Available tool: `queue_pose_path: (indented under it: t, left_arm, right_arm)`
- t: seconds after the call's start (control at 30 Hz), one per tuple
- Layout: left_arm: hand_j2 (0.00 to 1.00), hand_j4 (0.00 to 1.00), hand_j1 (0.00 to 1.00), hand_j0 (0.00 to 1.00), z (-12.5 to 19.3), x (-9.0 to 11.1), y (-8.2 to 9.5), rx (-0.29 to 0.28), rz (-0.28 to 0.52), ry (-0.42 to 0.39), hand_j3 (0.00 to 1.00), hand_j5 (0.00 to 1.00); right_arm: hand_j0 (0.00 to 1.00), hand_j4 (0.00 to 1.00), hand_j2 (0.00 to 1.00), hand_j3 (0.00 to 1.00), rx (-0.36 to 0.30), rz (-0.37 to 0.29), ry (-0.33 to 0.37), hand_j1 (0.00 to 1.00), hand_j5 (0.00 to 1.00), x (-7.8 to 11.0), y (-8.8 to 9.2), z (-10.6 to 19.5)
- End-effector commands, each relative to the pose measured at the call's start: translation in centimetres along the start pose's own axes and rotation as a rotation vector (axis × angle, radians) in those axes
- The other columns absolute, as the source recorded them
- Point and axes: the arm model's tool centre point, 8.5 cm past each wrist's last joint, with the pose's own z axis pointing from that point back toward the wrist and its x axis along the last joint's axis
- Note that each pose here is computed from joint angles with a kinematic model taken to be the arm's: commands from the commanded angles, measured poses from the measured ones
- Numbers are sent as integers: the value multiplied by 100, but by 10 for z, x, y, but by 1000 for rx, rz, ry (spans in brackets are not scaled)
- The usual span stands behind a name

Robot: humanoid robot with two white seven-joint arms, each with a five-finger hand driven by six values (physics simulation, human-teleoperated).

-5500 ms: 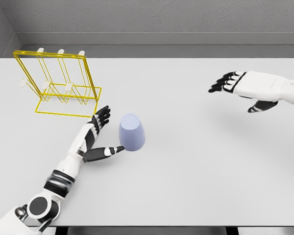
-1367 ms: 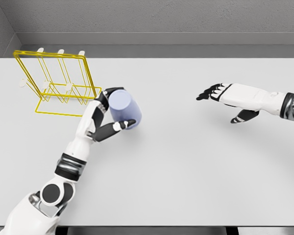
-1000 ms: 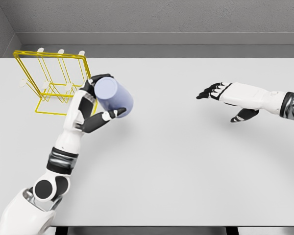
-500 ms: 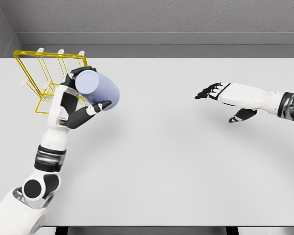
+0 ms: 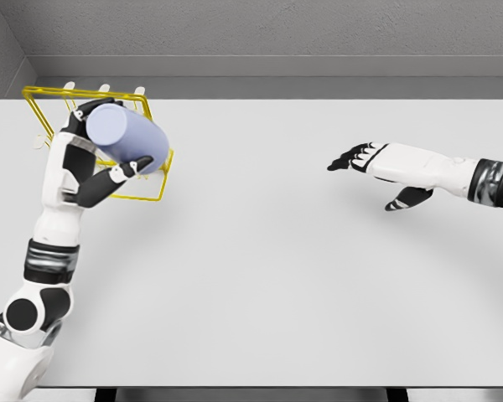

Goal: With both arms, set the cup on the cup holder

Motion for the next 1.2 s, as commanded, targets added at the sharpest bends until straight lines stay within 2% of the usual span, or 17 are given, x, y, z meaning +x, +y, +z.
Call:
queue_pose_path:
  t: [0.0, 0.17, 0.57, 1.17]
  left_arm:
    - [62, 62, 62, 62, 0, 1, 4, 6, -6, 3, 62, 62]
    - [62, 62, 62, 62, -2, 3, 9, 16, -12, -3, 62, 62]
    - [61, 61, 61, 61, -10, -4, 15, 16, -34, 80, 61, 61]
    - [61, 61, 61, 61, -13, -1, 28, 36, -58, 89, 61, 61]
  right_arm:
    - [100, 100, 100, 100, -4, -5, -1, 100, 100, 0, -1, 0]
    - [100, 100, 100, 100, -4, -5, -1, 100, 100, 0, -1, 0]
    - [100, 100, 100, 100, -5, -7, -5, 100, 100, 1, 0, -2]
    - [100, 100, 100, 100, -8, -4, -5, 100, 100, 1, -2, -2]
